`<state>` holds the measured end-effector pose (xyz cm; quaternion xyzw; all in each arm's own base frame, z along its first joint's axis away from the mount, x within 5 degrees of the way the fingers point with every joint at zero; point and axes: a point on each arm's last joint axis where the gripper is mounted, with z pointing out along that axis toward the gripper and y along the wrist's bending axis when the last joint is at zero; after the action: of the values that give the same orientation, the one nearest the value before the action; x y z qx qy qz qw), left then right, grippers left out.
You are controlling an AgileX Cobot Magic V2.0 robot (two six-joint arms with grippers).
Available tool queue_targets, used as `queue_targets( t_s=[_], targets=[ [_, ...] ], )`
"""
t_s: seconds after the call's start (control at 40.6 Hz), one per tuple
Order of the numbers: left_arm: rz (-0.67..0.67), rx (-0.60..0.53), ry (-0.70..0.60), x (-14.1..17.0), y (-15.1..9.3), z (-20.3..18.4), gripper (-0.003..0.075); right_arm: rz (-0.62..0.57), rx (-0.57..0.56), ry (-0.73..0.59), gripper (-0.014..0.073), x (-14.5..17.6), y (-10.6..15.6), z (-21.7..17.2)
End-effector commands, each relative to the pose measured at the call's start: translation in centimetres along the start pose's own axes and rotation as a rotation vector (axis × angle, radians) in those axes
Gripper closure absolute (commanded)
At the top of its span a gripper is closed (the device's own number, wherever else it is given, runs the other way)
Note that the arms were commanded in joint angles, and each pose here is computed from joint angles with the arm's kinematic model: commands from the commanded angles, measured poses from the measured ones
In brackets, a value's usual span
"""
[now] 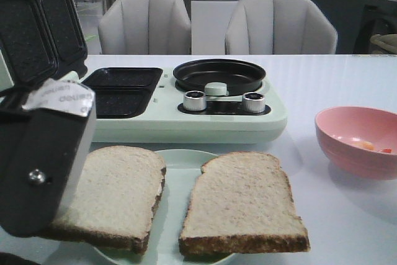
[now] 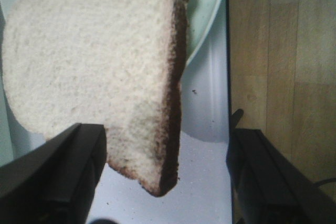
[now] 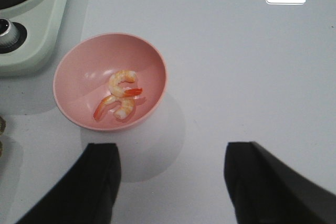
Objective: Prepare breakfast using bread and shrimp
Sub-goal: 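Grasp the bread slice nearest the sandwich maker with the left gripper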
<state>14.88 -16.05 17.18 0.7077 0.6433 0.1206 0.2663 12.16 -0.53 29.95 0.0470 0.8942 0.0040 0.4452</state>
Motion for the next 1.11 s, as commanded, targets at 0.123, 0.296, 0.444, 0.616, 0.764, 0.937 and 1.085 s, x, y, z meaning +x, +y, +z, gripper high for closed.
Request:
queue_targets(
  t_s=[0.123, 0.296, 0.444, 0.616, 0.764, 0.937, 1.085],
  targets=[
    [-0.012, -0.070, -0.012, -0.8, 1.0, 0.6, 0.0260, -0.018, 0.008, -0.097, 0.0059, -1.4, 0.0, -0.5],
    [-0.024, -0.071, 0.003, -0.7, 1.0, 0.6, 0.0428, -0.018, 0.008, -0.097, 0.0059, -1.4, 0.0, -0.5],
    [-0.025, -0.077, 0.031, -0.5, 1.1, 0.6, 0.0572, -0.018, 0.008, -0.097, 0.0059, -1.4, 0.0, -0.5],
    [-0.050, -0.072, 0.032, -0.5, 1.1, 0.6, 0.0622, -0.018, 0.008, -0.097, 0.0059, -1.4, 0.0, -0.5],
    [-0.096, -0.108, 0.044, -0.8, 2.0, -0.4, 0.0622, -0.018, 0.008, -0.097, 0.0059, -1.4, 0.0, -0.5],
    [-0.125, -0.191, 0.028, -1.0, 3.1, -3.0, 0.0622, -0.018, 0.008, -0.097, 0.0059, -1.4, 0.0, -0.5],
    [-0.147, -0.269, -0.040, -0.6, 3.7, -5.8, 0.0622, -0.018, 0.008, -0.097, 0.0059, -1.4, 0.0, -0.5]
  ],
)
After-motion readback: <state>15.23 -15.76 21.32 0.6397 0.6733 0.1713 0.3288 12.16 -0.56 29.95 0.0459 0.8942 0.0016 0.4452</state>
